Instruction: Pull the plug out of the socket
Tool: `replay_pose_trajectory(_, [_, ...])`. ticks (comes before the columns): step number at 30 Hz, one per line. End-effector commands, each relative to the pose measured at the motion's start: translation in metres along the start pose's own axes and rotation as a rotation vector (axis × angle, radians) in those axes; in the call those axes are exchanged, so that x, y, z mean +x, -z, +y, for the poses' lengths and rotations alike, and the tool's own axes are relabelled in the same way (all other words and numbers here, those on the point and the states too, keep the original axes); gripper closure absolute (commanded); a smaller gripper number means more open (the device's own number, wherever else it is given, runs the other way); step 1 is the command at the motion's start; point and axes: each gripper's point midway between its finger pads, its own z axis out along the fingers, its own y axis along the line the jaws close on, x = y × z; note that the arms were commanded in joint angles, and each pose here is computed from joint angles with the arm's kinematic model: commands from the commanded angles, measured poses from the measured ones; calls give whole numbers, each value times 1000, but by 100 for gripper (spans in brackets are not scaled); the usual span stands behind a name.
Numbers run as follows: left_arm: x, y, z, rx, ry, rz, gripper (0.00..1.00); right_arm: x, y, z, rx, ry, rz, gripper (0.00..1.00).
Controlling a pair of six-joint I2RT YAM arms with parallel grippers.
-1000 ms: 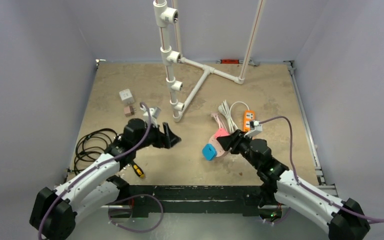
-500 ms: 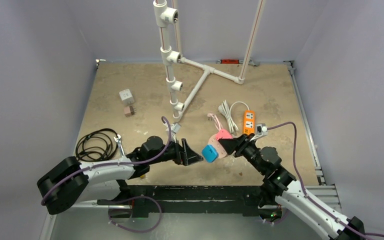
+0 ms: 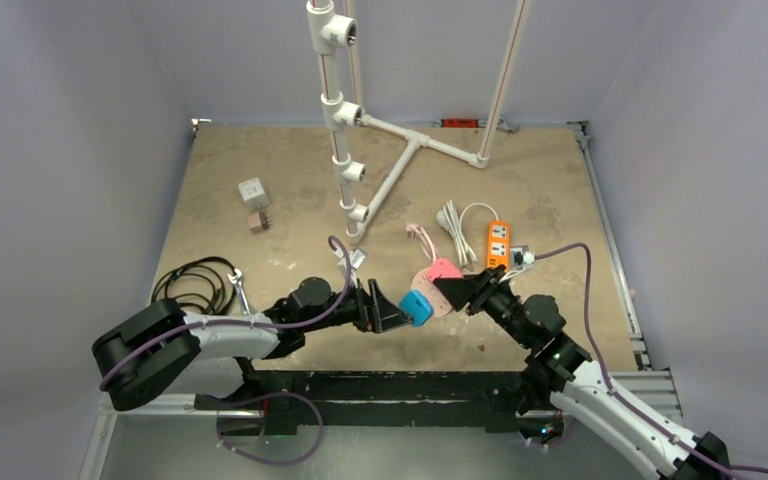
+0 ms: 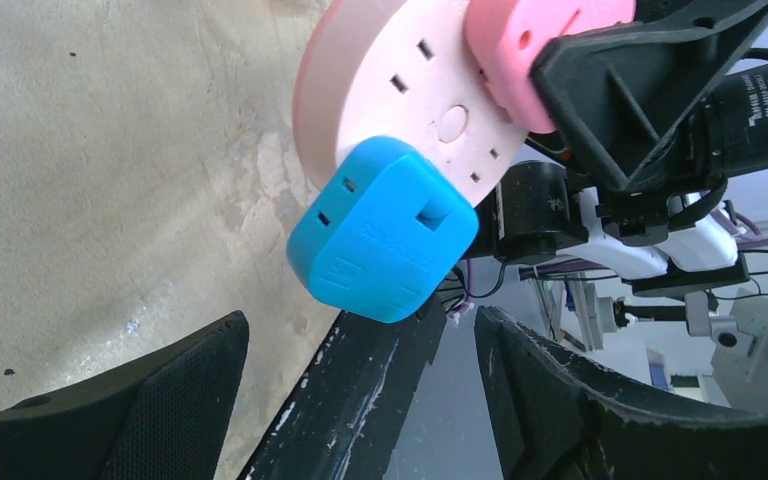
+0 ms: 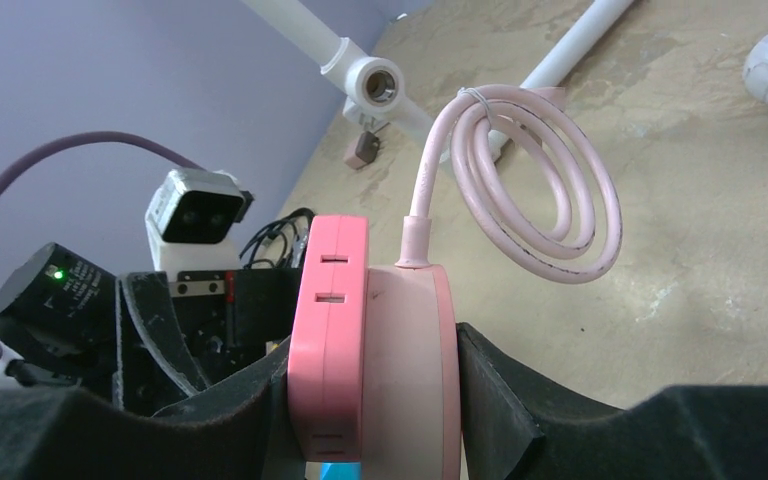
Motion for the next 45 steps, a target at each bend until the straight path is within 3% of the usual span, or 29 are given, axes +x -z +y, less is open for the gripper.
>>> replay_pose_trajectory(1, [-5,-4,-8,33,11,-32,18,-35,0,46,-182,-21,-119,100])
replay_pose_trajectory(10, [-2,-12,-28,123,37,-14,20,-29,-5,41,-179,-17,-112,100])
replay_pose_trajectory(14, [-3,-12,-39,165,47,-11,33,-25,-9,29,-130,7,-103,100])
replay_pose_trajectory(20, [-3,-16,-25,78,42,-1,58,-27,-13,25,-91,72,-92,100])
replay_pose_trajectory(26, [-10,-14,-29,66,50,-27,71,-25,-16,11,-26,129,-77,100])
replay_pose_trajectory(39, [-27,-19,-36,25,2,-59,69,-17,-17,-9,48,197,-48,100])
replay_pose_trajectory(45, [-35,-15,-37,-22,-101,-65,63,-24,-13,-4,57,170,-60,100])
